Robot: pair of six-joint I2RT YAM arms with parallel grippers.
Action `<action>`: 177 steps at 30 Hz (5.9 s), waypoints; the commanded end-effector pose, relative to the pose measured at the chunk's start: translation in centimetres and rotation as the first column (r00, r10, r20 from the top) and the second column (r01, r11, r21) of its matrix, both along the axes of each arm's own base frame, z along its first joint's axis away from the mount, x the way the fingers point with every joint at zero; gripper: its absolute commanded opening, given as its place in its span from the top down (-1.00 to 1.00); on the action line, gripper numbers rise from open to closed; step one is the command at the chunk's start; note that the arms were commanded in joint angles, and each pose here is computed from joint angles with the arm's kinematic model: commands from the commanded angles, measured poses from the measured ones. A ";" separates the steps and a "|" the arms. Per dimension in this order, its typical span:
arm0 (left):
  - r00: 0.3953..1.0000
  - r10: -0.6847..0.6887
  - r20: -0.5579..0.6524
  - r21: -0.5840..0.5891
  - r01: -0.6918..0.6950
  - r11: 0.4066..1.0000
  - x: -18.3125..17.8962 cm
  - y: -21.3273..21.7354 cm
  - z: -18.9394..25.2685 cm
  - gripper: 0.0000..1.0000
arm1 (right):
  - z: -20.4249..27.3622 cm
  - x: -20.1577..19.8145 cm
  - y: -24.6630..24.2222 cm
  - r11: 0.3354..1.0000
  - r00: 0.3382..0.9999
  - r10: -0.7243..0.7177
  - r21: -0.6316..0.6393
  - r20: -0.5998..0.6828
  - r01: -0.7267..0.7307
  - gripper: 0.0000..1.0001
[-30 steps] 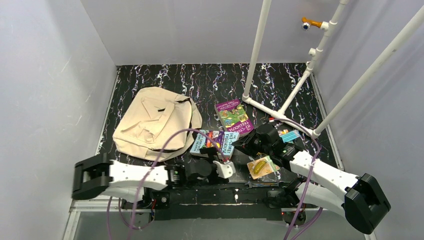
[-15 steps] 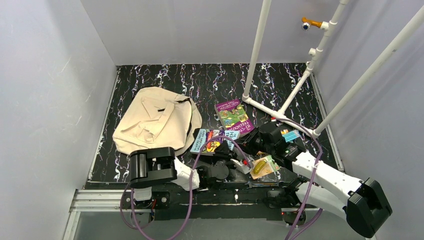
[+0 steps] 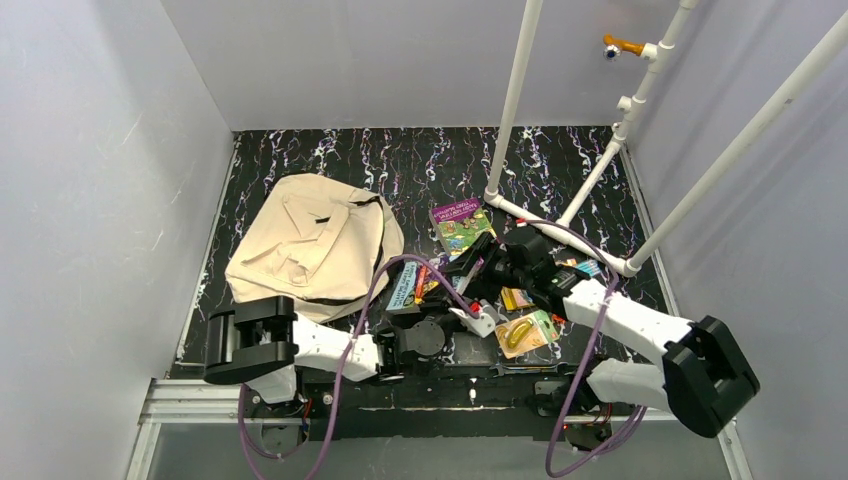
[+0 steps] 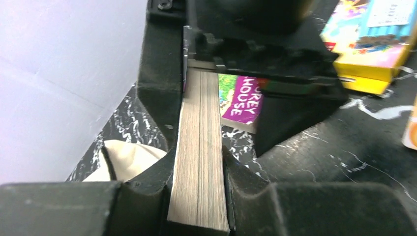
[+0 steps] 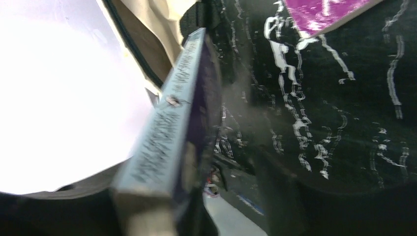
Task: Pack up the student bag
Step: Pick up the book from the center of the board, then place the book in the student bag, then pick up the book from the center of the board.
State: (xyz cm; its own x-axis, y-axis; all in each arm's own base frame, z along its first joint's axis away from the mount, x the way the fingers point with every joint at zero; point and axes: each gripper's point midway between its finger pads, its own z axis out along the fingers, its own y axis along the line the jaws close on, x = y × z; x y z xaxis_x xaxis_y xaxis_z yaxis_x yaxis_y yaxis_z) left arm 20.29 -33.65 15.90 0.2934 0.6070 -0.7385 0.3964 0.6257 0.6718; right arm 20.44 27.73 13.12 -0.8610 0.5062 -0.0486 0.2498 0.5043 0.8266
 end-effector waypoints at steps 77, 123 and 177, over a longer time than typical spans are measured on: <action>0.571 0.248 -0.783 -0.057 -0.462 0.885 8.2 17.3 9.0 1.00 | 2.4 12.5 24.6 0.955 0.798 -0.020 0.249 0.602 -0.163 0.05; 0.351 -0.252 -0.902 -0.403 -0.472 0.784 6.1 0.0 4.1 -0.75 | -4.6 15.3 -11.5 0.829 0.914 0.241 -0.559 0.326 -0.019 -0.86; 0.285 -0.210 -0.935 -0.348 -0.633 0.692 10.0 -4.9 -1.7 0.06 | -3.5 12.2 -13.3 0.949 0.976 -0.008 -0.306 0.218 0.076 -0.97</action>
